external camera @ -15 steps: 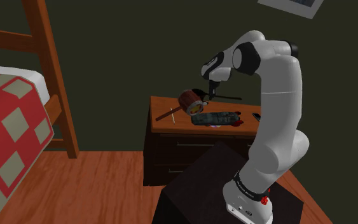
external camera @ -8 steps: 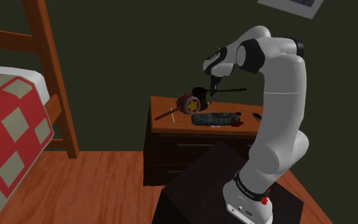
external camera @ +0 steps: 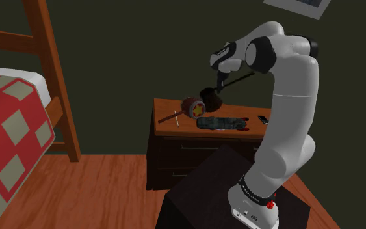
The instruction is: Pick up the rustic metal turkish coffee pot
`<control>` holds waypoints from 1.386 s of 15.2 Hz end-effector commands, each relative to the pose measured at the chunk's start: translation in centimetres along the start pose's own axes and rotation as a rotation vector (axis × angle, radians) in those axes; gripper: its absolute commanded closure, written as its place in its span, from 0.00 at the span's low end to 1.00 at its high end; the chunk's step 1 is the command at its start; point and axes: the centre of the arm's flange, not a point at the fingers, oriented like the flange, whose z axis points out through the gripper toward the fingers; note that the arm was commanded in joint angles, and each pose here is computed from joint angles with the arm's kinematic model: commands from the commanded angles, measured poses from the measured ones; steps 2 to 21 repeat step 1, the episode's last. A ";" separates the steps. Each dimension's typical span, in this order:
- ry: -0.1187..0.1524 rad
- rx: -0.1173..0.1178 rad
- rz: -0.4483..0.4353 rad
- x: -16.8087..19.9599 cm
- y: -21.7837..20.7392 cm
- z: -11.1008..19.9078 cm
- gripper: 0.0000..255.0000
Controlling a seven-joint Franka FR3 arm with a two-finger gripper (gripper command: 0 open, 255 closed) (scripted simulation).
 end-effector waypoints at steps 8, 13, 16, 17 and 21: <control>0.000 -0.002 0.000 0.0 0.0 -0.4 1.00; 0.000 -0.002 0.000 0.0 0.0 -0.4 1.00; 0.000 -0.002 0.000 0.0 0.0 -0.4 1.00; 0.000 -0.002 0.000 0.0 0.0 -0.4 1.00; 0.000 -0.002 0.000 0.0 0.0 -0.4 1.00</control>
